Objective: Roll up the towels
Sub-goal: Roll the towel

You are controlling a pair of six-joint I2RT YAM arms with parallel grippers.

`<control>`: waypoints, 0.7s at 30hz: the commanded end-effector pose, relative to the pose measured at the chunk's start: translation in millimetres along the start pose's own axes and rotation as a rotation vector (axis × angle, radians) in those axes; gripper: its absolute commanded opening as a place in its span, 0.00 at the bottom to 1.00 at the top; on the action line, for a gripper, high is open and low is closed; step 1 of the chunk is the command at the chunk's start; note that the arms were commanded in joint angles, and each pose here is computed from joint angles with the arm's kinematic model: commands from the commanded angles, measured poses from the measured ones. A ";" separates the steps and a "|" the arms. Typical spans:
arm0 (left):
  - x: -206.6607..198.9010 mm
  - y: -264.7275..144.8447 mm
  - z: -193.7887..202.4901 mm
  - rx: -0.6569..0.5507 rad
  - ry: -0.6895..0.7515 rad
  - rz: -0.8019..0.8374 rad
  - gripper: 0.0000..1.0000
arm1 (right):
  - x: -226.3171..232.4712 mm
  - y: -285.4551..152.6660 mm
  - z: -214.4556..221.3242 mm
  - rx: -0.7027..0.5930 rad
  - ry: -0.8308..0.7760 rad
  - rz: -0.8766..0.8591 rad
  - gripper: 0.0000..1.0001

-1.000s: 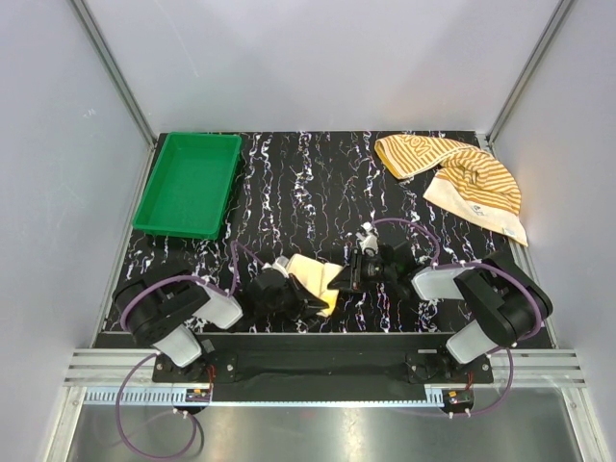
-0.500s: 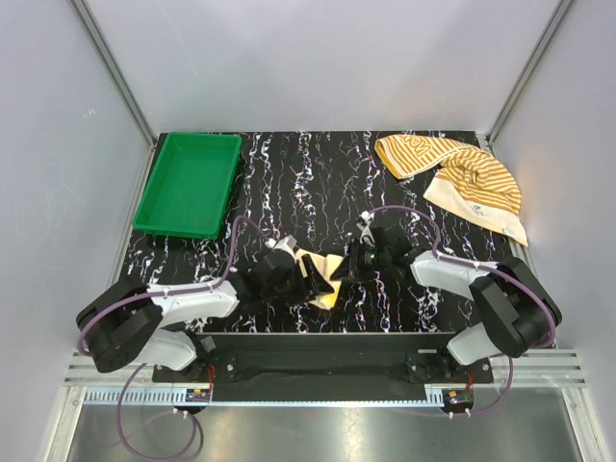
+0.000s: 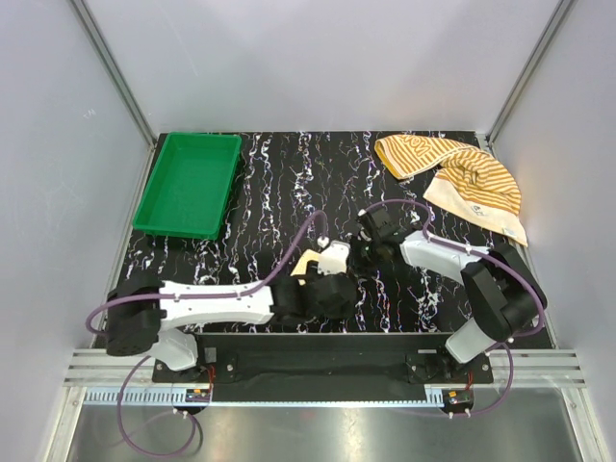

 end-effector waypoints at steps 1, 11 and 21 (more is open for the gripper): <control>6.6 11.8 -4.7 -0.065 0.139 -0.090 0.71 | -3.0 -0.1 1.9 0.047 -0.006 0.059 0.01; -0.8 43.2 14.6 -0.041 0.248 -0.154 0.69 | -4.4 0.0 5.8 0.069 -0.005 0.066 0.01; 6.8 56.2 31.7 -0.009 0.282 -0.192 0.25 | -3.8 2.5 6.9 0.083 0.000 0.053 0.01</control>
Point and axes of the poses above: each gripper's point midway between its finger pads, its own y axis out along the fingers, its own x axis along the line the jaws close on, z = x × y, the point moved 3 cm from there along -y, back along the fingers, and after that the axes turned 12 degrees about -y, right-handed, at the moved point
